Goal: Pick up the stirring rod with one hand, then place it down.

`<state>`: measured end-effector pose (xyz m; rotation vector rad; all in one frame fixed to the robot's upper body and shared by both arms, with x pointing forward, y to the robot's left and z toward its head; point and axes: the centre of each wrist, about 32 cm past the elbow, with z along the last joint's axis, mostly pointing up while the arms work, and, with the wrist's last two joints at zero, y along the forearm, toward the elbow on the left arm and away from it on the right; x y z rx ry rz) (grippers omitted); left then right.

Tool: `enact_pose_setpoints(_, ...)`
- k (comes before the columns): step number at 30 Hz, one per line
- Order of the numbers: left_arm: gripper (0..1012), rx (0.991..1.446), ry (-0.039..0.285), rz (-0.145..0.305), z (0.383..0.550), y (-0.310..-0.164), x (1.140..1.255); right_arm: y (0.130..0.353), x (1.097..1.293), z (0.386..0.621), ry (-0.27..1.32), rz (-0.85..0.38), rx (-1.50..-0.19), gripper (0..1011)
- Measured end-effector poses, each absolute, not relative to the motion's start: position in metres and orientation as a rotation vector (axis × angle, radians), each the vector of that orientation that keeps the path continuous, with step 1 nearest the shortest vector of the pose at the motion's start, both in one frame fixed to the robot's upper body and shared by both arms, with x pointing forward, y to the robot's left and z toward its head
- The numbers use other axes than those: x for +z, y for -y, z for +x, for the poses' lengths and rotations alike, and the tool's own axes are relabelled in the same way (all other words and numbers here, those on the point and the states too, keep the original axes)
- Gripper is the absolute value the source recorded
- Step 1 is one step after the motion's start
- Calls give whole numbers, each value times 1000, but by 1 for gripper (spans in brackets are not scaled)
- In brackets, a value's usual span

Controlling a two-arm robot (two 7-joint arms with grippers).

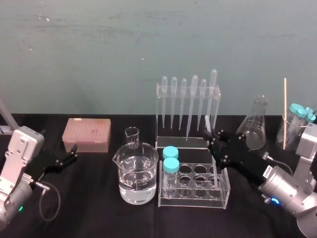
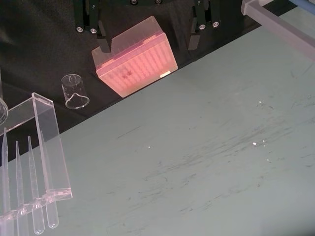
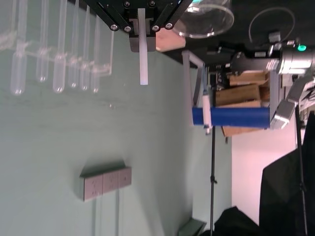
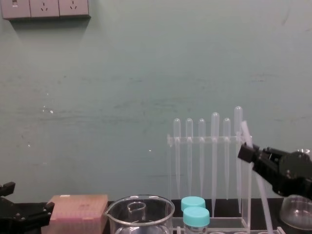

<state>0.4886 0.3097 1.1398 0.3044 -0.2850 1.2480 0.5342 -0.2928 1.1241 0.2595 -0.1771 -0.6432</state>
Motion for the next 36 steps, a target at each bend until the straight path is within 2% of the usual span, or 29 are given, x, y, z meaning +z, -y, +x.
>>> enact_pose_setpoints(14,1000,1248,285,304,489,-310,1140,294,1113,540,126,184,-615,69)
enact_pose_setpoints(36,1000,1248,285,304,489,-310,1140,294,1113,541,100,155,-616,69)
